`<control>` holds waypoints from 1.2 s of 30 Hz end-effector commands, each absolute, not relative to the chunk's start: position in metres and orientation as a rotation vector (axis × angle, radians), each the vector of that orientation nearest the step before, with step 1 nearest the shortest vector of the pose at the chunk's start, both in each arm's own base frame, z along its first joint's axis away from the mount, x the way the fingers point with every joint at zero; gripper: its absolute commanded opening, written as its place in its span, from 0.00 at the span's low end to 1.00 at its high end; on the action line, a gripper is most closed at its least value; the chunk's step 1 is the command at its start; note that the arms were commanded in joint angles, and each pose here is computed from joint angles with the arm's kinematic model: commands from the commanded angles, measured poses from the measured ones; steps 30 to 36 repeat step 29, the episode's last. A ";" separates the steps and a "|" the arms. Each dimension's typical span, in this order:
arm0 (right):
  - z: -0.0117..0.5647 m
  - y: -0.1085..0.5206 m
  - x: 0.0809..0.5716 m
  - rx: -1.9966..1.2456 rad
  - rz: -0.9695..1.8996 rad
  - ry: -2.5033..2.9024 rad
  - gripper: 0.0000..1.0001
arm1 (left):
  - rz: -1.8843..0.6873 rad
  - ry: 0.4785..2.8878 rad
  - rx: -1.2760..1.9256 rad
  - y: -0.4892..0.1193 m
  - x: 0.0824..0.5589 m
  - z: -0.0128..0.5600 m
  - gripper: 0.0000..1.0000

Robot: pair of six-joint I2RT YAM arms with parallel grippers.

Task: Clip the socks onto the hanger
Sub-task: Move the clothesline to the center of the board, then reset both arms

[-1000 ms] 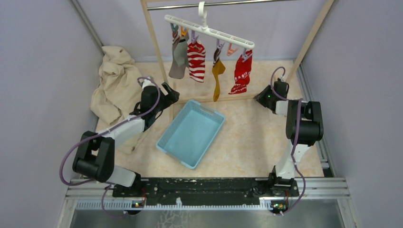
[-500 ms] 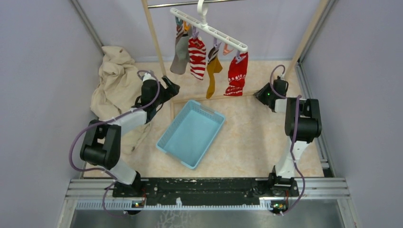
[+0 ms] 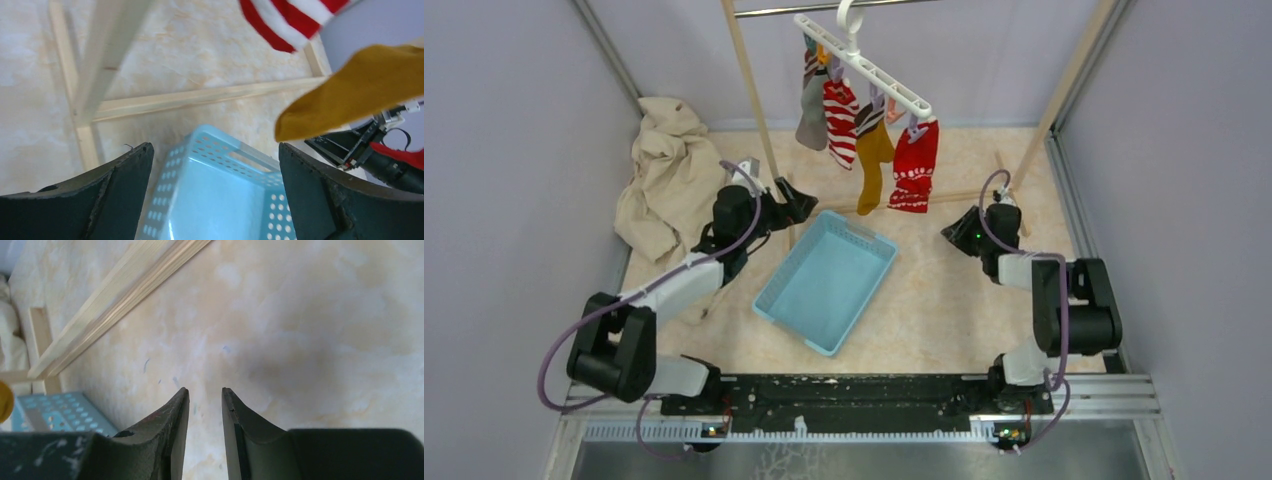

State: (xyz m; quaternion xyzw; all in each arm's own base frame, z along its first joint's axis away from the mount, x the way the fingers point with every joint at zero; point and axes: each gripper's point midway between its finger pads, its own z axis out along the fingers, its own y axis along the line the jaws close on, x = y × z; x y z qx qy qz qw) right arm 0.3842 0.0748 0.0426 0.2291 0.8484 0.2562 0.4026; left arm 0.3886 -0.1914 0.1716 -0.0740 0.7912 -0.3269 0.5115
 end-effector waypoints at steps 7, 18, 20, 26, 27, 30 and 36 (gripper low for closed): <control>0.112 0.083 0.351 0.314 0.611 1.981 0.38 | -0.608 1.851 -0.094 -0.181 0.339 0.180 0.99; 0.125 0.081 0.336 0.247 0.551 1.941 0.42 | -0.517 1.879 -0.091 -0.166 0.317 0.152 0.99; 0.123 0.082 0.337 0.248 0.566 1.936 0.41 | -0.537 1.872 -0.069 -0.170 0.316 0.148 0.99; 0.117 0.086 0.336 0.239 0.583 1.943 0.42 | -0.524 1.912 -0.060 -0.174 0.320 0.136 0.99; 0.117 0.087 0.335 0.234 0.594 1.942 0.43 | -0.503 1.922 -0.075 -0.171 0.321 0.134 0.99; 0.116 0.089 0.335 0.225 0.600 1.950 0.43 | -0.492 1.926 -0.082 -0.169 0.322 0.133 0.99; 0.116 0.089 0.335 0.225 0.600 1.950 0.43 | -0.492 1.926 -0.082 -0.169 0.322 0.133 0.99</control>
